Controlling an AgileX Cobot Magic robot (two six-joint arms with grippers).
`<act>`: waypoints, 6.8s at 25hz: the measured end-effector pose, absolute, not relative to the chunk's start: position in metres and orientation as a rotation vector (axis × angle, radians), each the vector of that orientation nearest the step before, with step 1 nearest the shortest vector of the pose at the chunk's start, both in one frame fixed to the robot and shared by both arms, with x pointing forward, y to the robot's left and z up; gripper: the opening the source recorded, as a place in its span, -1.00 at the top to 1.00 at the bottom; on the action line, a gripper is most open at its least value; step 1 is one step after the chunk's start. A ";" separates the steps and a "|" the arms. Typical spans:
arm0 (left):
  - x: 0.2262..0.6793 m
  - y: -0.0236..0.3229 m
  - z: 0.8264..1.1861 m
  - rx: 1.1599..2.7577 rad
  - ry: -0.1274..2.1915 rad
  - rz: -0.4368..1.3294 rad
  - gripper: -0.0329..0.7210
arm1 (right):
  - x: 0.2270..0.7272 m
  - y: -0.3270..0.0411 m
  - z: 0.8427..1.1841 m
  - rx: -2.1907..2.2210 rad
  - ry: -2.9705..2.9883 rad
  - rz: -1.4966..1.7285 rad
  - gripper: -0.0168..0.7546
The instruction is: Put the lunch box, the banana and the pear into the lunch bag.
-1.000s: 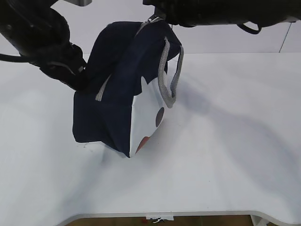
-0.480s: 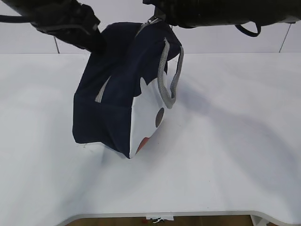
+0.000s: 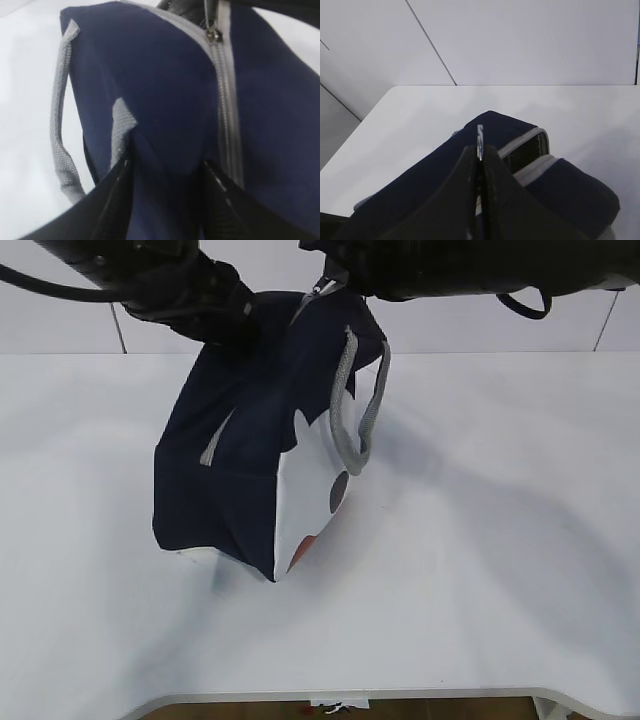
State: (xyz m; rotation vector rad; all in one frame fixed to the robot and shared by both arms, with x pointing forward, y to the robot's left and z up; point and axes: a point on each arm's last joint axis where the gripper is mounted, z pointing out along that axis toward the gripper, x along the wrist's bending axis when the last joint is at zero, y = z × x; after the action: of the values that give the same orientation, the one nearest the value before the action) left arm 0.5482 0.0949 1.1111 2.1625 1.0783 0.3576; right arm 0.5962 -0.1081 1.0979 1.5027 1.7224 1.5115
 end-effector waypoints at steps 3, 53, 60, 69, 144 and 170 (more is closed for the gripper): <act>0.550 0.094 1.109 2.163 1.080 0.357 0.25 | 0.596 -0.108 1.098 1.504 1.724 1.510 0.95; 0.482 0.151 1.126 2.491 1.068 0.445 0.93 | 0.626 -0.122 1.039 1.923 1.694 1.397 0.95; 0.476 0.157 1.127 2.512 1.150 0.410 0.34 | 0.627 -0.119 1.046 1.968 1.699 1.416 0.95; 0.477 0.158 1.172 2.410 1.129 0.493 -0.24 | 0.632 -0.113 1.068 1.923 1.722 1.460 0.95; 0.655 0.117 1.071 2.286 0.983 -0.152 0.80 | 0.628 -0.112 1.066 1.868 1.836 1.402 0.95; 0.634 0.098 1.104 2.262 0.874 -0.053 0.90 | 0.649 -0.138 1.055 1.953 1.731 1.385 0.95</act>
State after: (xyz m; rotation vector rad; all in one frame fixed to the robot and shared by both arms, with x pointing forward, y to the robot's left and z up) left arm 0.6345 0.0984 1.1044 2.2624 0.8741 -0.0532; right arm 0.6491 -0.1377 1.0551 1.9532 1.7307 1.3848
